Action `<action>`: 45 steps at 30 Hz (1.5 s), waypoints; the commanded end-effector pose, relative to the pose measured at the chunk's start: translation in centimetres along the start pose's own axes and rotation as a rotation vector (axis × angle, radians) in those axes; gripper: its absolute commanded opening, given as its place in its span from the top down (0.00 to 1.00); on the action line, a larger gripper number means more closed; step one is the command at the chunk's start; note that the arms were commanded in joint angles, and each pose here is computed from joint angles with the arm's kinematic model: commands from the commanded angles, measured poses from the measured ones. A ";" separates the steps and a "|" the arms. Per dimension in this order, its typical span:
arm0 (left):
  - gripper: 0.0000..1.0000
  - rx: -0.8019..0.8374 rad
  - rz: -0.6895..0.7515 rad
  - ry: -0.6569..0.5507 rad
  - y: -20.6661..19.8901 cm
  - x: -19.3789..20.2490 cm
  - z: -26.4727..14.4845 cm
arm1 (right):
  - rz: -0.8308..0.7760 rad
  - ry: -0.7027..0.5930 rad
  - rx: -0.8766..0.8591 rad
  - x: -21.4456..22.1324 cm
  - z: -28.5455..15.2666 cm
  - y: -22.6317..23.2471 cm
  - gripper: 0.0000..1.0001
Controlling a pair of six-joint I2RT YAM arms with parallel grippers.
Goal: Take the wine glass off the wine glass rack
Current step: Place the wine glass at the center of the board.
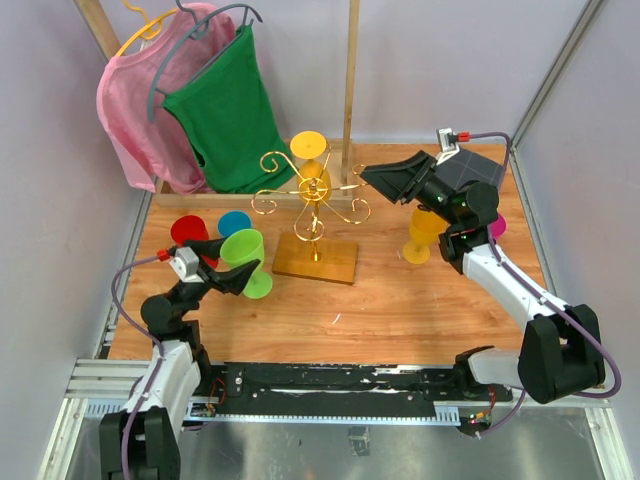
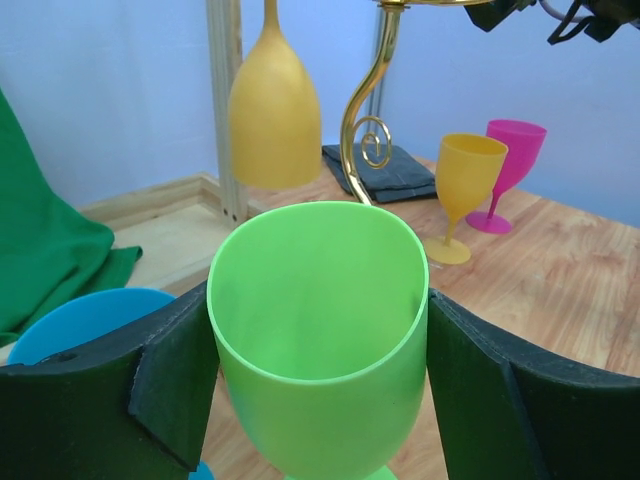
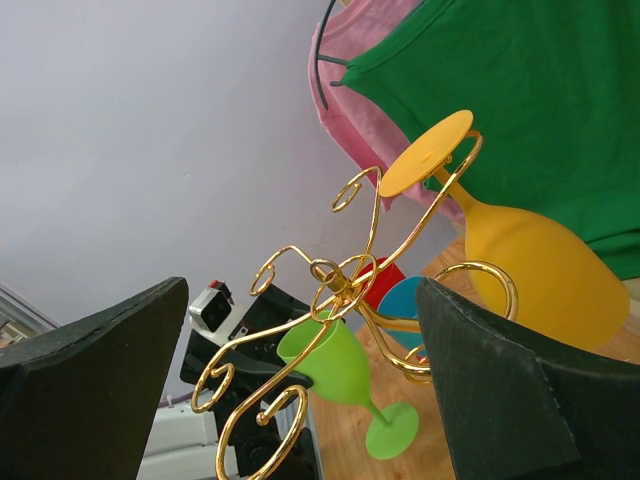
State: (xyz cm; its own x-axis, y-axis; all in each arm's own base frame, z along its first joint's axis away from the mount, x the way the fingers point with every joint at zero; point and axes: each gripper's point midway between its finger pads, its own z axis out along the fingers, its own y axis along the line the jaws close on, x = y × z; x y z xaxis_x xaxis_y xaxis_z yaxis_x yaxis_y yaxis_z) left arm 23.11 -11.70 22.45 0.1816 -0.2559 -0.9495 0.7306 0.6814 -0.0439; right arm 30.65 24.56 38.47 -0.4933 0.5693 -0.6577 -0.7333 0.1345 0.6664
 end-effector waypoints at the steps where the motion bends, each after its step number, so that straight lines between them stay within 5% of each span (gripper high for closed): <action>1: 0.23 -0.027 -0.073 0.032 -0.8 3.3 -1.6 | -0.011 0.011 -0.026 0.8 -0.1 0.6 0.01; 14: 0.23 -0.012 -0.024 0.101 0.7 1.8 0.3 | -0.015 0.015 -0.035 0.5 0.2 0.8 0.01; 30: 0.22 -0.034 0.115 0.240 4.5 1.9 -3.6 | -0.012 0.016 -0.051 0.2 0.5 1.2 0.02; 45: 0.22 -0.099 0.186 0.249 7.0 1.3 -6.1 | -0.010 0.037 -0.015 0.4 0.7 0.4 0.02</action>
State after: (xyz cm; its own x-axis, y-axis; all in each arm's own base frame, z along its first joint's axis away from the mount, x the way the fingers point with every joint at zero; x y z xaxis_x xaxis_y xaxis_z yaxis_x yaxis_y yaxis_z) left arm 24.72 -3.59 17.98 0.0670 -0.0098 -0.9977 0.6240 0.7807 0.0343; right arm 30.91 24.68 38.61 -0.4911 0.5695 -0.6591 -0.7375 0.1308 0.6625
